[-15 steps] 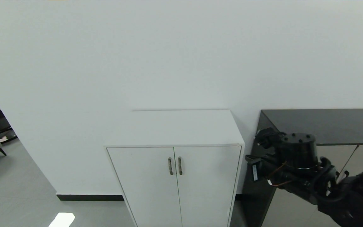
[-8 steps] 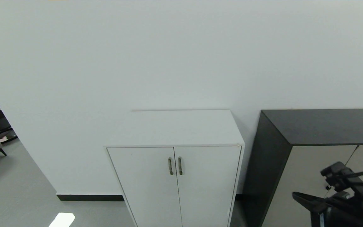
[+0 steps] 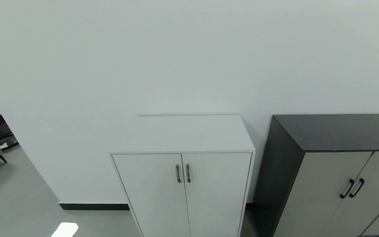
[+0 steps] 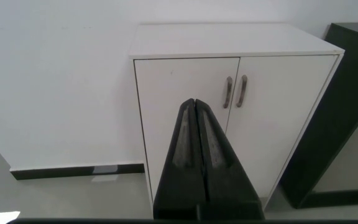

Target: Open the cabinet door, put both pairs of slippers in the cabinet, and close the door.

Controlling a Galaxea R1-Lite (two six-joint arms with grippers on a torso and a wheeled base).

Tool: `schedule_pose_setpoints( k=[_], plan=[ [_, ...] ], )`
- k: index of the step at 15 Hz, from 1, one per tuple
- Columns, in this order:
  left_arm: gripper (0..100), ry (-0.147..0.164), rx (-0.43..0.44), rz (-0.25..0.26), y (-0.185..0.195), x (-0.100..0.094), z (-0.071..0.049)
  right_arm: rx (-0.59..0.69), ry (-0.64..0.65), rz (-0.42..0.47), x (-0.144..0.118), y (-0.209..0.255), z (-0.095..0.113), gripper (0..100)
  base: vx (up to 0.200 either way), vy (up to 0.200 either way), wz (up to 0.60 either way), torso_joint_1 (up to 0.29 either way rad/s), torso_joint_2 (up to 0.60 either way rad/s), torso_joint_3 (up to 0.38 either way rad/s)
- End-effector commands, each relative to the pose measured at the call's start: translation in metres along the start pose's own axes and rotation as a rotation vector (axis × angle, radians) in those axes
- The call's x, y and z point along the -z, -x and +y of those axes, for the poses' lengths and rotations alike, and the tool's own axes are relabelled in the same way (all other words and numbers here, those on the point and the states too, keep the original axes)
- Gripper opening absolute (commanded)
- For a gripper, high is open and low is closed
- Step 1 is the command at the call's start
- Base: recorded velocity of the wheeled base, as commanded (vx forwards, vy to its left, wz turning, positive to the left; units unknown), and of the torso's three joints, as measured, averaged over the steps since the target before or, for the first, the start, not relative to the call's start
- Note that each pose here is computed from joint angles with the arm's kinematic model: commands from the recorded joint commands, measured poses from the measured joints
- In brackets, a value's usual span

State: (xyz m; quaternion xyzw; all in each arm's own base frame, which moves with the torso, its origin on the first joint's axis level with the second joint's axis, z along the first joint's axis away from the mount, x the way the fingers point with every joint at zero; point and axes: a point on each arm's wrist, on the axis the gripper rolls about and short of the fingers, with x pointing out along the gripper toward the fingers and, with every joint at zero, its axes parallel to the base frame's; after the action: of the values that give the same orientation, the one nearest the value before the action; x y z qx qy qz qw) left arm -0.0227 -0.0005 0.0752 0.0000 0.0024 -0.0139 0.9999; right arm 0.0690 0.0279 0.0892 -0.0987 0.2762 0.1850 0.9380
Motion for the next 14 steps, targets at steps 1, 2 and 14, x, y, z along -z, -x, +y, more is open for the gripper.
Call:
schedule_pose_setpoints(
  k=[1, 2, 14],
  plan=[
    [0, 0.000, 0.000, 0.000, 0.000, 0.000, 0.000, -0.003, 0.009, -0.084, 0.008, 0.018, 0.000, 0, 0.000, 0.000, 0.00, 0.000, 0.00, 0.000],
    [0, 0.000, 0.000, 0.000, 0.000, 0.000, 0.000, -0.031, 0.010, -0.077, 0.015, 0.024, 0.001, 0, 0.000, 0.000, 0.00, 0.000, 0.00, 0.000],
    [0, 0.000, 0.003, 0.000, 0.000, 0.000, 0.000, -0.123, -0.006, -0.055, 0.040, 0.038, 0.005, 0, 0.000, 0.000, 0.00, 0.000, 0.00, 0.000]
  ],
)
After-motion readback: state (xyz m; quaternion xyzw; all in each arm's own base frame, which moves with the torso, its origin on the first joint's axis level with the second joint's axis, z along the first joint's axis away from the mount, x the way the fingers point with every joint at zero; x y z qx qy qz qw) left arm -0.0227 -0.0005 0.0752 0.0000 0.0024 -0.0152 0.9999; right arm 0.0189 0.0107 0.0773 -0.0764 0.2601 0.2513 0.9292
